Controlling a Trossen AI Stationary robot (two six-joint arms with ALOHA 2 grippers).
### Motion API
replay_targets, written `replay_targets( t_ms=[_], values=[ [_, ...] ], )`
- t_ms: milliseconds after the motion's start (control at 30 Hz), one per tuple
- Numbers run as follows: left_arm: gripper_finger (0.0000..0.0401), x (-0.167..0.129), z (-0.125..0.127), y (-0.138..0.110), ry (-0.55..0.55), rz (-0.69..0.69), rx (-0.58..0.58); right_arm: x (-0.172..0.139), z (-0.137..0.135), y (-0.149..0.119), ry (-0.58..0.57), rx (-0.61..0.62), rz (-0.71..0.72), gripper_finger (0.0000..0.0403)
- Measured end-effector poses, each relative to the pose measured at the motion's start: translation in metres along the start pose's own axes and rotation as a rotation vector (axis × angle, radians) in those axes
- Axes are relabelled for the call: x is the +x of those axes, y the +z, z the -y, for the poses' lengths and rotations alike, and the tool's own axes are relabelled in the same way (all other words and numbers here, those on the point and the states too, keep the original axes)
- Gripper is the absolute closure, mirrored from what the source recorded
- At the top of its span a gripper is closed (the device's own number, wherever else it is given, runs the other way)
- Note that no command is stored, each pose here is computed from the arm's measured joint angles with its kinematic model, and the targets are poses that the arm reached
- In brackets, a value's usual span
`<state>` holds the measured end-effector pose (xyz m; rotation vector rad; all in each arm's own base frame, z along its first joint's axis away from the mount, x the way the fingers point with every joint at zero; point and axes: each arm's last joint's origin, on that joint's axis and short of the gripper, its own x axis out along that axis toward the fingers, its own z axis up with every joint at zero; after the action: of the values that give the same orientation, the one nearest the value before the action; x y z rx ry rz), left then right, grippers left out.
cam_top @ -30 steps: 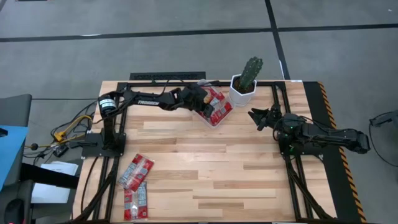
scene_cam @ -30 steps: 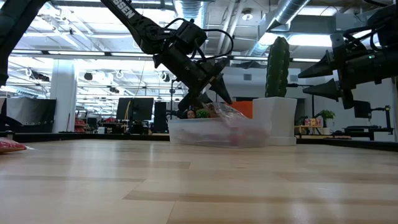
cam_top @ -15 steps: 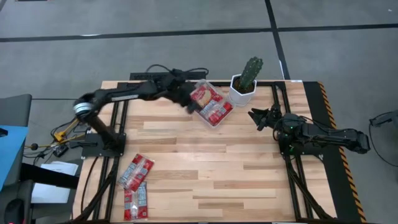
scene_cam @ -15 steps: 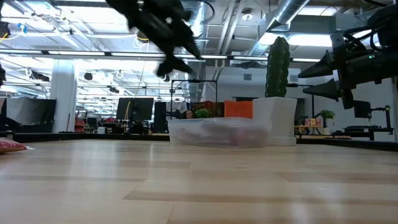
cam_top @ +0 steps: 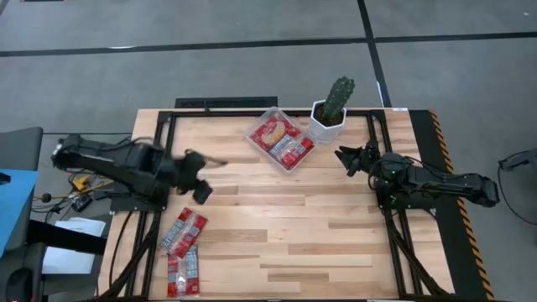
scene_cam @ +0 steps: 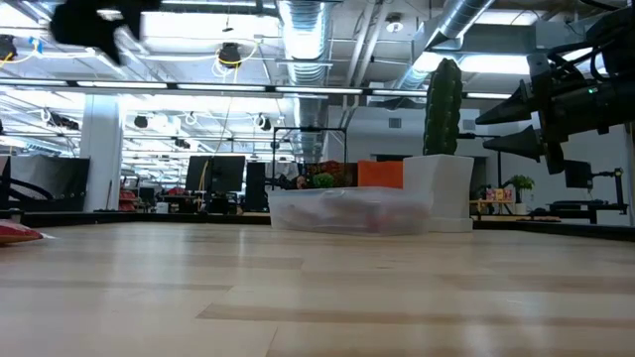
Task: Sort popcorn bags into baskets
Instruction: Put the red popcorn bag into the transparent bin
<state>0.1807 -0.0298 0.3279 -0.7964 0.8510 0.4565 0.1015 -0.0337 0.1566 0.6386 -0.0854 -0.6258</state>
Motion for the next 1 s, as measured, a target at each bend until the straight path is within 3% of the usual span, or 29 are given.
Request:
replay_targets(
  t_ms=[200, 367, 733, 1000],
  values=[
    [0.0191, 0.018, -0.014, -0.059, 0.084, -0.126, -0.085, 0.000, 0.000, 0.000, 0.000, 0.000, 0.000, 0.0143],
    [0.0191, 0.044, -0.020, -0.094, 0.162, -0.190, -0.107, 0.000, 0.000, 0.000, 0.000, 0.001, 0.000, 0.0143],
    [0.0191, 0.092, 0.004, -0.141, 0.233, -0.274, -0.040, 0.000, 0.000, 0.000, 0.000, 0.001, -0.001, 0.0143],
    [0.0191, 0.123, 0.007, -0.165, 0.327, -0.342, -0.011, 0.000, 0.000, 0.000, 0.000, 0.001, 0.000, 0.0143]
  ],
)
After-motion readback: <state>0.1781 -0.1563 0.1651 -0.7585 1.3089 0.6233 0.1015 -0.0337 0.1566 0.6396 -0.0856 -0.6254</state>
